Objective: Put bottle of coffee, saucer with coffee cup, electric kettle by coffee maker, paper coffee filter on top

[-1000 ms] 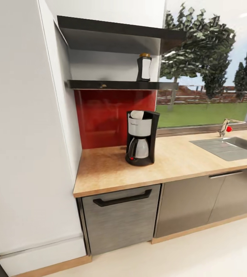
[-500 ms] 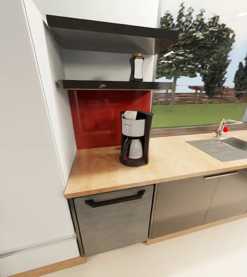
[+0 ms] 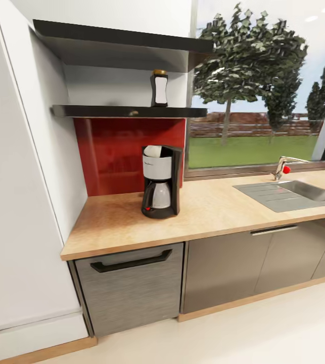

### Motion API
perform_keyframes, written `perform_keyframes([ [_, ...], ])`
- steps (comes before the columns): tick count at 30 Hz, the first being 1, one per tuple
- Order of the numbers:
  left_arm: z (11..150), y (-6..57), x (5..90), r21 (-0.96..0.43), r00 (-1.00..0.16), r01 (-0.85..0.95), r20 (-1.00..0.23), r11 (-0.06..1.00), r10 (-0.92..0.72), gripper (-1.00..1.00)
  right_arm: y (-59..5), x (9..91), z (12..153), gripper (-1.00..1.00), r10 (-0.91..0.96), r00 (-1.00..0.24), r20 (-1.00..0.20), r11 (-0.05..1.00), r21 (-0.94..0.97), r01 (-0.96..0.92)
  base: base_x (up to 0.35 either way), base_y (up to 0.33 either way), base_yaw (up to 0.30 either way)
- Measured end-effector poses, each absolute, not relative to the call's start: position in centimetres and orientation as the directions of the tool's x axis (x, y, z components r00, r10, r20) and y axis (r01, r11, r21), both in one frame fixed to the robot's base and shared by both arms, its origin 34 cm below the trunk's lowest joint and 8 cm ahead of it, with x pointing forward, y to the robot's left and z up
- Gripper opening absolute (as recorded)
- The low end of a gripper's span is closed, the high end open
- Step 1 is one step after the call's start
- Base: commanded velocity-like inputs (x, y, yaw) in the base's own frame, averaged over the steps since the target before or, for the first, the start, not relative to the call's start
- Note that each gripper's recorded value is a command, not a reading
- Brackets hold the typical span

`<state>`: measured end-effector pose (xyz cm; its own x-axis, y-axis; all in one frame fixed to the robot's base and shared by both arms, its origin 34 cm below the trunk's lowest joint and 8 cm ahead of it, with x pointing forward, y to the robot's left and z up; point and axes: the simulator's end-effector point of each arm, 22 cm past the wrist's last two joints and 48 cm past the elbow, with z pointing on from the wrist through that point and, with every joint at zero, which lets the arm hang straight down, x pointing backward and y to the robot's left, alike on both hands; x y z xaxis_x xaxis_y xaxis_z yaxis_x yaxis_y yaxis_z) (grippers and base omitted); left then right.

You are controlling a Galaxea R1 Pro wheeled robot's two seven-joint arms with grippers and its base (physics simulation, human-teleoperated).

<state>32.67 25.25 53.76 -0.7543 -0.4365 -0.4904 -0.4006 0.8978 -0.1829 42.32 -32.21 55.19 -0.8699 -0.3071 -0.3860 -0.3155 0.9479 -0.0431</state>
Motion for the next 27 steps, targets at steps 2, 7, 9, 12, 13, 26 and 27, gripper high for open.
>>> perform_keyframes([
  [2, 53.8, 25.3, 32.7, -0.183, -0.754, -0.401, -0.491, 0.898, -0.436, 1.00, -32.1, 42.3, 55.2, 1.00, -0.307, -0.870, -0.386, 0.948, -0.042, -0.316, 0.000, -0.304, 0.000],
  [7, 53.8, 25.3, 32.7, -0.182, -0.754, -0.401, -0.491, 0.898, -0.436, 1.00, -32.1, 42.3, 55.2, 1.00, -0.307, -0.870, -0.387, 0.948, -0.042, -0.316, 0.000, -0.304, 0.000],
  [9, 53.8, 25.3, 32.6, -0.182, -0.754, -0.401, -0.491, 0.898, -0.436, 1.00, -32.0, 42.3, 55.2, 1.00, -0.307, -0.870, -0.386, 0.948, -0.041, -0.317, 0.000, -0.301, 0.000],
  [12, 53.8, 25.4, 32.6, -0.182, -0.755, -0.401, -0.491, 0.898, -0.436, 1.00, -32.0, 42.3, 55.2, 1.00, -0.307, -0.870, -0.386, 0.948, -0.041, -0.316, 0.026, -0.225, 0.000],
  [13, 53.8, 25.3, 32.7, -0.182, -0.754, -0.401, -0.491, 0.898, -0.436, 1.00, -32.0, 42.3, 55.2, 1.00, -0.307, -0.870, -0.386, 0.948, -0.041, -0.316, 0.031, -0.100, 0.000],
  [26, 53.8, 25.4, 32.7, -0.182, -0.753, -0.402, -0.493, 0.898, -0.437, 1.00, -31.9, 39.1, 54.0, 1.00, -0.297, -0.889, -0.349, 0.951, -0.024, -0.309, 0.006, -0.020, 0.084],
  [27, 53.8, 25.4, 32.7, -0.181, -0.753, -0.402, -0.493, 0.898, -0.437, 1.00, -31.9, 39.0, 54.0, 1.00, -0.297, -0.889, -0.349, 0.951, -0.023, -0.309, 0.000, -0.001, 0.243],
])
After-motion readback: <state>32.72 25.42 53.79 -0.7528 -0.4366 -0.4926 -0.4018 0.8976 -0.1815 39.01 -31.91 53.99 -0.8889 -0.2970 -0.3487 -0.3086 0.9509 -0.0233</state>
